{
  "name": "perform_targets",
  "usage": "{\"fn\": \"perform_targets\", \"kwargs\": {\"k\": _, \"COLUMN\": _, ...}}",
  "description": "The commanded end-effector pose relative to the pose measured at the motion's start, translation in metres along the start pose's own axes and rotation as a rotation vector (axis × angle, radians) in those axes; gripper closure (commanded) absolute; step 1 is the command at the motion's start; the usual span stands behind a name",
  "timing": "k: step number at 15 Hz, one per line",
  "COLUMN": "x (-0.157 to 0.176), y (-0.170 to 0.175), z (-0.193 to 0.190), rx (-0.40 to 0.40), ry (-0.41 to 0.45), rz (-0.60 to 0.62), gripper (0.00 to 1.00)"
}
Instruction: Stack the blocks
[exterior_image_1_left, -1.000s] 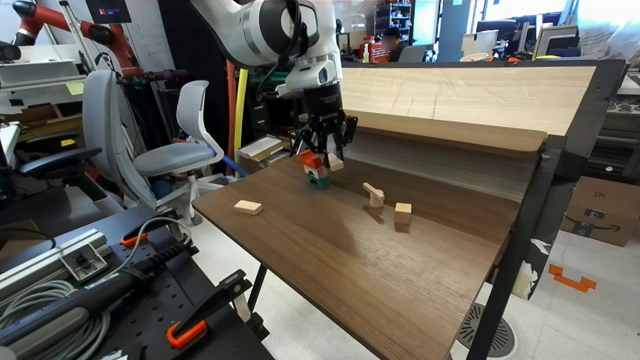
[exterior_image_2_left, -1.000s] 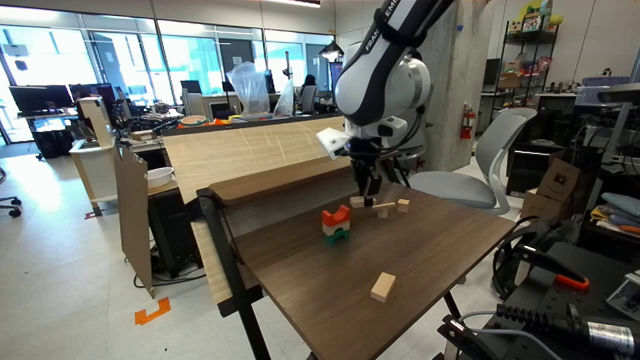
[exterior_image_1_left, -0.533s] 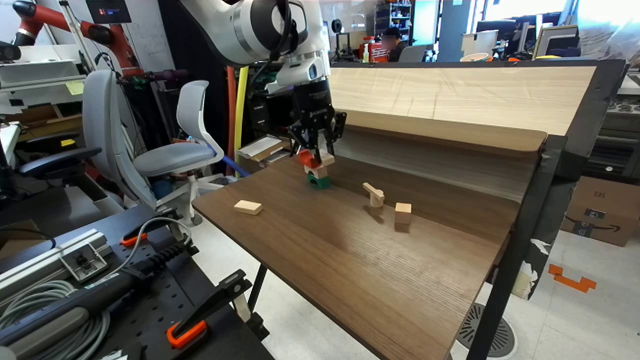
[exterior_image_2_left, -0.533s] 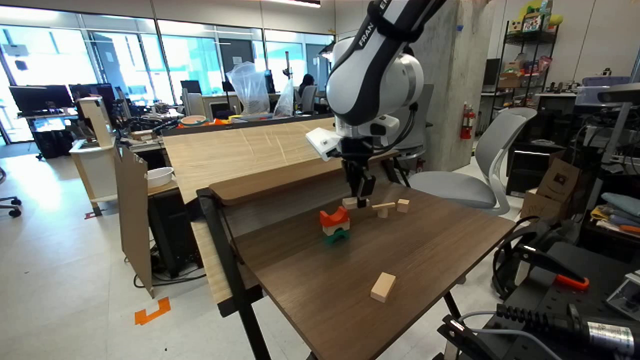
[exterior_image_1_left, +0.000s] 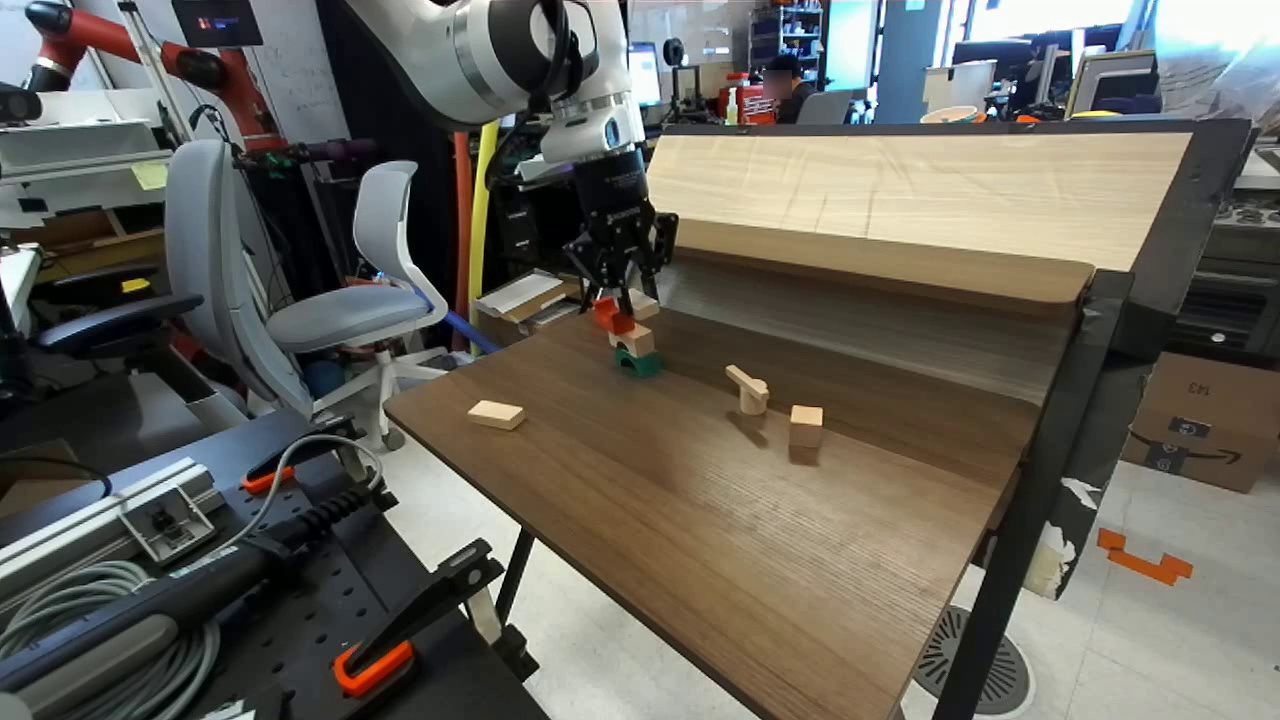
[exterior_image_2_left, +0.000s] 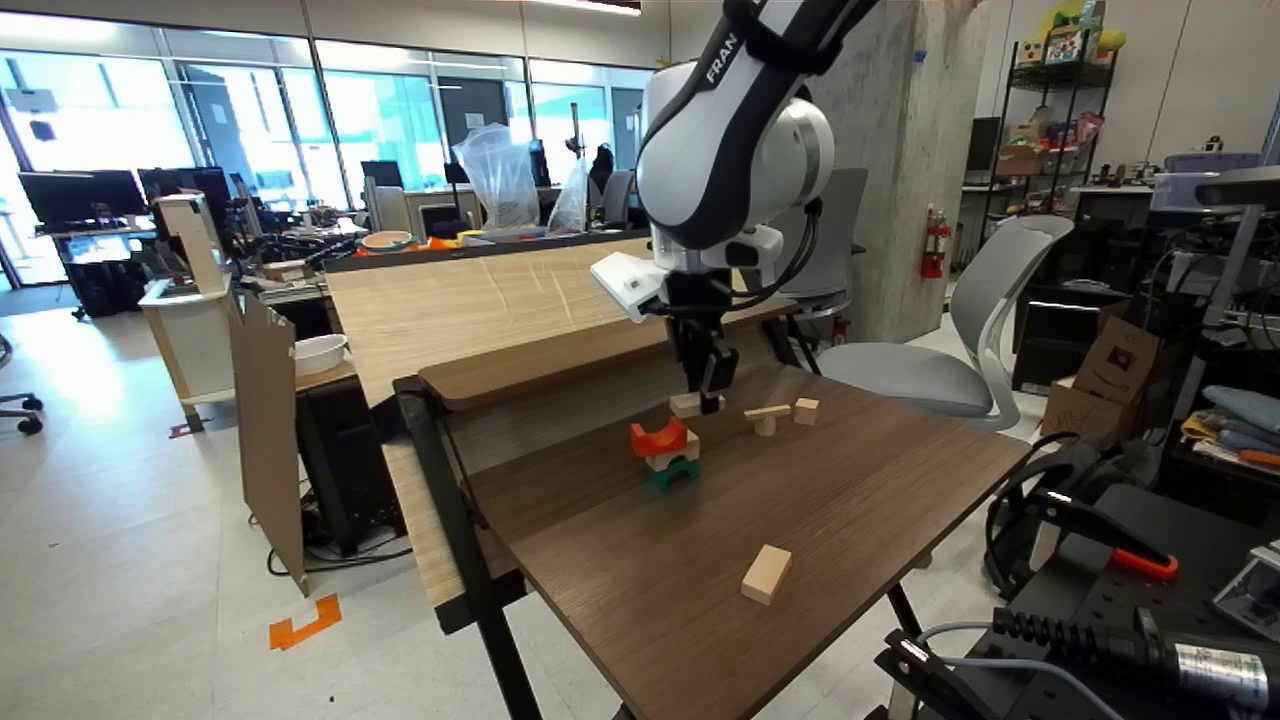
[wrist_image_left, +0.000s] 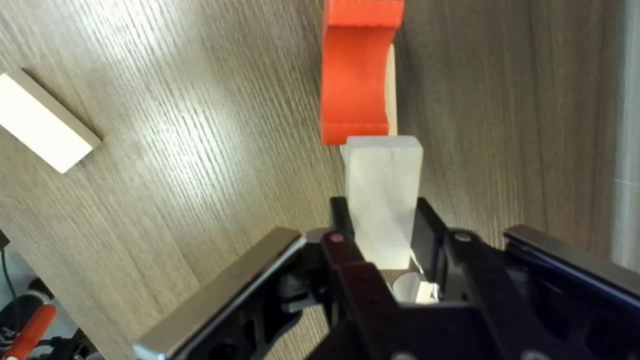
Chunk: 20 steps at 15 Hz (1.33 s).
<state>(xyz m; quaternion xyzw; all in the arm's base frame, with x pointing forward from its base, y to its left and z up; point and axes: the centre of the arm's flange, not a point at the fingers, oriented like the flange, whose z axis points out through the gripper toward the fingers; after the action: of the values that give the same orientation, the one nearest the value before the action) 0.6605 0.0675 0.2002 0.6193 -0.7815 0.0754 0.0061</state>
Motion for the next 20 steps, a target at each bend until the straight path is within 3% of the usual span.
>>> {"fn": "perform_targets", "kwargs": {"k": 1, "x": 0.001, "y": 0.006, "z": -0.018, "rx": 0.014, "ry": 0.006, "rz": -0.014, "gripper": 0.92}}
{"fn": "perform_targets", "kwargs": {"k": 20, "x": -0.031, "y": 0.01, "z": -0.017, "rx": 0.007, "ry": 0.014, "rz": -0.061, "gripper": 0.92}}
